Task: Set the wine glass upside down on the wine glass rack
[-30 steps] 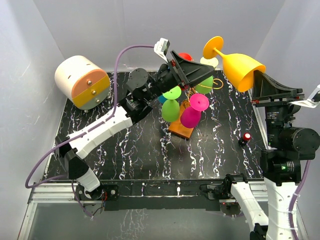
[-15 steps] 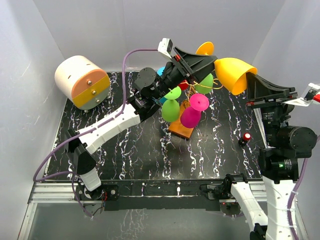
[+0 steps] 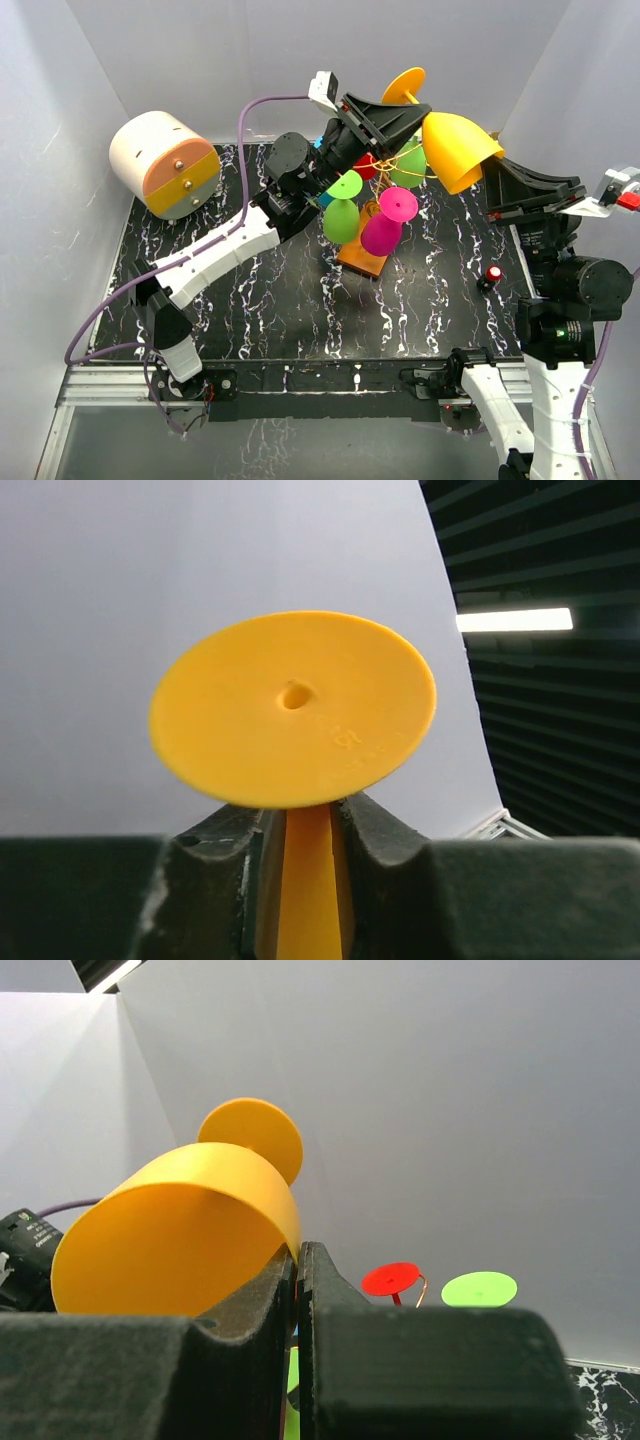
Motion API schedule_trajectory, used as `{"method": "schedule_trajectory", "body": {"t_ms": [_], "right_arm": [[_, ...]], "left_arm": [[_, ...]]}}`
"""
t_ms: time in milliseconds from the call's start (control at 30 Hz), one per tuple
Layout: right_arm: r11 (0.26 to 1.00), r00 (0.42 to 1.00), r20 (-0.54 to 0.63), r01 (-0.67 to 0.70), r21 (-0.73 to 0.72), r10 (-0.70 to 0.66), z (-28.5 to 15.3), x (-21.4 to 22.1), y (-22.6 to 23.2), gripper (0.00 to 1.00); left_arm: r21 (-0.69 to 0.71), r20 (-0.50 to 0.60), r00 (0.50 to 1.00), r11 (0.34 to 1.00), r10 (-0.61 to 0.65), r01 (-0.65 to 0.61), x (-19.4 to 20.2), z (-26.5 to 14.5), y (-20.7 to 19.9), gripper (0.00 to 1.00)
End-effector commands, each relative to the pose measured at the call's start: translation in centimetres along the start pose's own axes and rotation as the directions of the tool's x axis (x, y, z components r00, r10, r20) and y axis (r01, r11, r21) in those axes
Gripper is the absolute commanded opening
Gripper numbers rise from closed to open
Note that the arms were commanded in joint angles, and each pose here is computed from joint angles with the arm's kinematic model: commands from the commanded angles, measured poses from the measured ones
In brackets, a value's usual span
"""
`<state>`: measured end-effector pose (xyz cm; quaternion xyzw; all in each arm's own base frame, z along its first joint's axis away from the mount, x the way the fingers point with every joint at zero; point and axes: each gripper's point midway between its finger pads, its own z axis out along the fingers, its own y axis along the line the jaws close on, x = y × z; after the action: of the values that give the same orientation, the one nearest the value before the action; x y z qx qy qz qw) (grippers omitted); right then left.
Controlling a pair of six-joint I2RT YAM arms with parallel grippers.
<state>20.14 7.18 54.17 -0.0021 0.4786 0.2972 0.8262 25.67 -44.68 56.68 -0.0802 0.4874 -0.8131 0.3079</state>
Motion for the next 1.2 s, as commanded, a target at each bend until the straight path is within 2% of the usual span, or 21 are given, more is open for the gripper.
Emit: {"method": "schedule_trajectory", "body": {"t_ms": [0,100,467,633,700,733,833,900,1067,1100,1167], "right_arm": [[0.994,0.999,-0.031,0.015,-0.106,-0.019,-0.5,0.6,1.8,0.0],[0.991,0.999,-0.04,0.021,-0.13,-0.026,-0.6,0.9,2.2,0.0],[0.982,0.999,-0.038,0.026,-0.186,-0.033,-0.8,0.5,3.4,0.0],[0.982,0.999,-0.035,0.021,-0.189,-0.029,-0.8,0.3,3.5,0.0],[0.981,0.999,-0.031,0.017,-0.192,-0.024,-0.8,0.2,3.6,0.0],[0.981,0.999,-0.03,0.015,-0.194,-0.021,-0.8,0.1,3.7,0.0],[0.983,1.0,-0.028,0.009,-0.183,-0.014,-0.7,0.1,3.5,0.0],[0.984,1.0,-0.026,0.008,-0.177,-0.013,-0.6,0.1,3.4,0.0],[0.99,1.0,-0.022,-0.007,-0.144,0.004,-0.5,0.1,2.8,0.0],[0.992,1.0,-0.015,-0.018,-0.129,0.016,-0.4,-0.1,2.6,0.04],[0.994,0.999,-0.011,-0.04,-0.104,0.039,-0.2,-0.4,2.3,0.19]], "left_arm": [[0.148,0.046,0.998,0.988,0.044,-0.05,-1.1,-0.4,-6.5,0.15],[0.145,0.042,0.997,0.987,0.058,-0.064,-1.0,-0.2,-6.6,0.1],[0.153,0.018,0.997,0.985,0.074,-0.076,-0.6,0.3,-6.6,0.14],[0.151,0.02,0.996,0.985,0.084,-0.086,-0.6,0.4,-6.4,0.29],[0.152,0.023,0.996,0.984,0.09,-0.092,-0.7,0.4,-6.4,0.31],[0.151,0.023,0.995,0.984,0.092,-0.095,-0.7,0.4,-6.4,0.27],[0.15,0.022,0.995,0.984,0.095,-0.097,-0.6,0.4,-6.4,0.07],[0.149,0.025,0.995,0.984,0.1,-0.103,-0.7,0.4,-6.4,0.0],[0.16,0.037,0.99,0.977,0.136,-0.14,-0.8,0.1,-6.8,0.0],[0.166,0.039,0.988,0.974,0.149,-0.153,-0.8,0.1,-7.1,0.0],[0.17,0.043,0.982,0.968,0.182,-0.187,-0.8,-0.1,-7.4,0.0]]}}
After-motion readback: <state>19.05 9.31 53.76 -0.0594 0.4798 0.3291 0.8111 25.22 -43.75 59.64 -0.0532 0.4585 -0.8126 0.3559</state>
